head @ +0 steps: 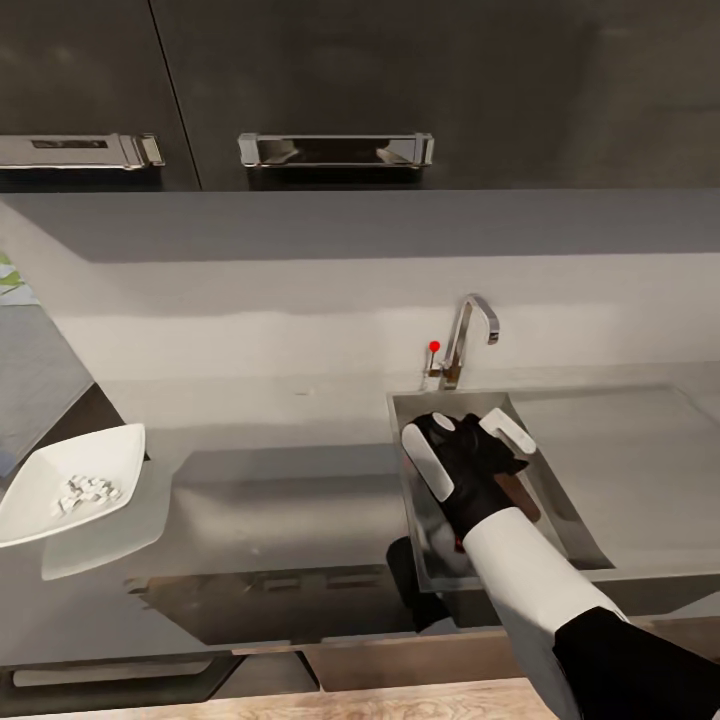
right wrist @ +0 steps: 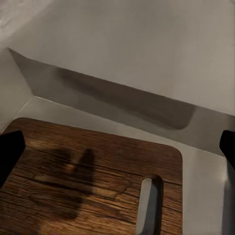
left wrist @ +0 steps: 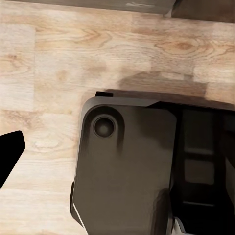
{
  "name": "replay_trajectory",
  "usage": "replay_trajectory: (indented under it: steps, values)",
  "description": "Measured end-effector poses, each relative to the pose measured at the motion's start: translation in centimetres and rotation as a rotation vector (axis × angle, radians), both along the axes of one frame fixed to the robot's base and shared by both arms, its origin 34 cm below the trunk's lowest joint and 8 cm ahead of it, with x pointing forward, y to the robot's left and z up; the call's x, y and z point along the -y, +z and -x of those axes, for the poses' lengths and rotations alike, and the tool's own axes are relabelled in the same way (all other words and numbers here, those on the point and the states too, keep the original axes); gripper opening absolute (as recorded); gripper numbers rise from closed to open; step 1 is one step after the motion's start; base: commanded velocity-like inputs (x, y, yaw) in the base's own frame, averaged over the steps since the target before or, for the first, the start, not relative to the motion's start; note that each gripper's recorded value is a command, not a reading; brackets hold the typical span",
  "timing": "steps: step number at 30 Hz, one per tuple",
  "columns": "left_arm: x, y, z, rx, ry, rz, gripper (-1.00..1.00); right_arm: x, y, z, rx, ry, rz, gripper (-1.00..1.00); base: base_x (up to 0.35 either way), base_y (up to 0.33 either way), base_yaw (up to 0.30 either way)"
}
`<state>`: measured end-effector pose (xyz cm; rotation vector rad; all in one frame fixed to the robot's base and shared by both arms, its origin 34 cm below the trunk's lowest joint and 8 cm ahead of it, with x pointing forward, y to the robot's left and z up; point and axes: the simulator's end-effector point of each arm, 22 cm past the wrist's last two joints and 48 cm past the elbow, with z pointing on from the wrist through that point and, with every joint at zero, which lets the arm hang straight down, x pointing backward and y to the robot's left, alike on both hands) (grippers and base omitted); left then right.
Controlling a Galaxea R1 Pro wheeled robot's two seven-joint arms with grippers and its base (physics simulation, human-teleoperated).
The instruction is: In the kitchen, take the Vidalia onion out of the sink, dice it on the chopping board with the paring knife, put the diced onion into the bowl on the countertop, then place both the paring knife and the chopping board into the sink.
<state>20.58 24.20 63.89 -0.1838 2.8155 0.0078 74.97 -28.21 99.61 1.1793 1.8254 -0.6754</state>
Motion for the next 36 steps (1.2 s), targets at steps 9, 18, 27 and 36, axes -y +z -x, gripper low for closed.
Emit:
replay_trajectory:
  steps: [9,18,27,36]
  values:
    - [0.0,-0.2,0.6,-0.013,-0.002,0.000,1.00,-1.0,0.9,-0.7,0.024,0.041,0.022,1.00,-0.184,0.000,0.000]
    - [0.0,-0.2,0.6,-0.013,-0.002,0.001,1.00,-2.3,2.0,-1.3,0.057,0.089,0.041,1.00,-0.340,0.000,0.000]
    - [0.0,-0.2,0.6,-0.014,-0.001,0.000,1.00,-3.7,2.7,-2.8,0.117,0.167,0.011,1.00,-0.342,0.000,0.000]
    - [0.0,-0.2,0.6,-0.014,-0.001,0.000,1.00,-7.3,3.3,-1.0,0.204,0.263,-0.041,1.00,-0.342,0.000,0.000]
